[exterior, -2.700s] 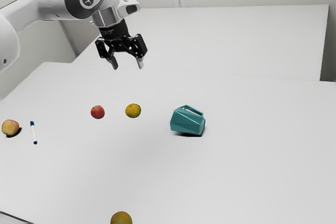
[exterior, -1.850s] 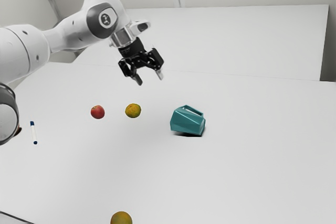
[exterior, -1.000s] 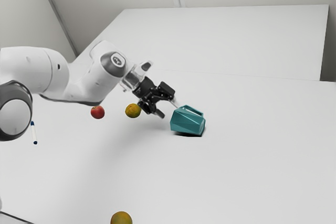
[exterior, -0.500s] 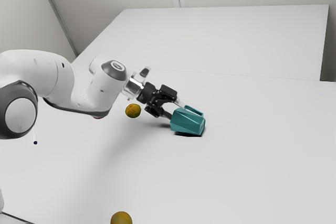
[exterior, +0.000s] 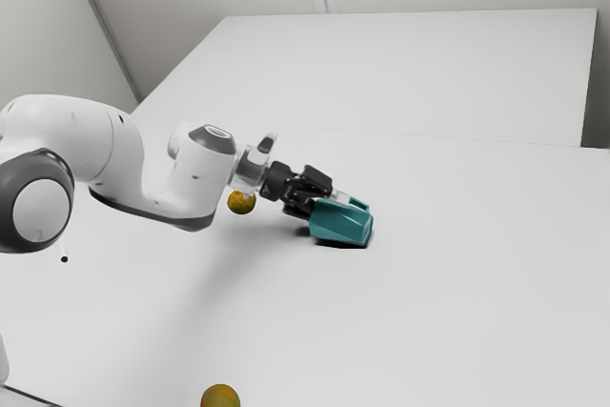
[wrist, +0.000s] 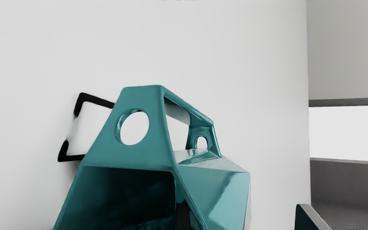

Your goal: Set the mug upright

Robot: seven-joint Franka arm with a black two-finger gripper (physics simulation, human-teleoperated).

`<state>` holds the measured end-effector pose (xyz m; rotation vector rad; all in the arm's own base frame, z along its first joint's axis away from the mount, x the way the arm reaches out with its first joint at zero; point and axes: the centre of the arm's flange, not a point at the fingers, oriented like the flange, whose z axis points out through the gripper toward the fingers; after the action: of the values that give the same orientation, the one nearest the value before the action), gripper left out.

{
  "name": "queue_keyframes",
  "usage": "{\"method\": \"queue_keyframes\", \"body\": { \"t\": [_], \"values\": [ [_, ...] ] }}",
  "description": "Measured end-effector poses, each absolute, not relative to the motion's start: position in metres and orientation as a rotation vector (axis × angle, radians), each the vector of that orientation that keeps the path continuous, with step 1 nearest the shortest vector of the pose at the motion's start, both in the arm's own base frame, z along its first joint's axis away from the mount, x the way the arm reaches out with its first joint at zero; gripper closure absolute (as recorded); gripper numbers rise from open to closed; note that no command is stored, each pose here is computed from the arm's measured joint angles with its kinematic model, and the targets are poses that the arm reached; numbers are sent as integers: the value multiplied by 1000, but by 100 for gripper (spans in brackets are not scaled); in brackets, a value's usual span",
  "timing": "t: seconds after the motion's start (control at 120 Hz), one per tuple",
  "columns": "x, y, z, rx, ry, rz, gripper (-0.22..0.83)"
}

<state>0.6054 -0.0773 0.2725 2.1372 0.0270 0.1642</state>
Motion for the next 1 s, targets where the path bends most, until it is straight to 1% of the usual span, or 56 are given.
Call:
{"method": "queue_keyframes", "body": {
  "t": [0.108,0.2,0.275,0.392,0.517,0.633,0.808,1.0],
  "values": [
    [606,-79,274,2132,-2,185,49],
    [606,-80,275,2130,-23,200,61],
    [606,-80,278,2129,-41,214,67],
    [606,-81,284,2129,-69,234,72],
    [604,-87,293,2129,-104,253,75],
    [601,-88,312,2129,-137,287,76],
    [593,-89,363,2165,-256,347,77],
    [578,-84,419,2338,-498,306,78]
  ]
}}
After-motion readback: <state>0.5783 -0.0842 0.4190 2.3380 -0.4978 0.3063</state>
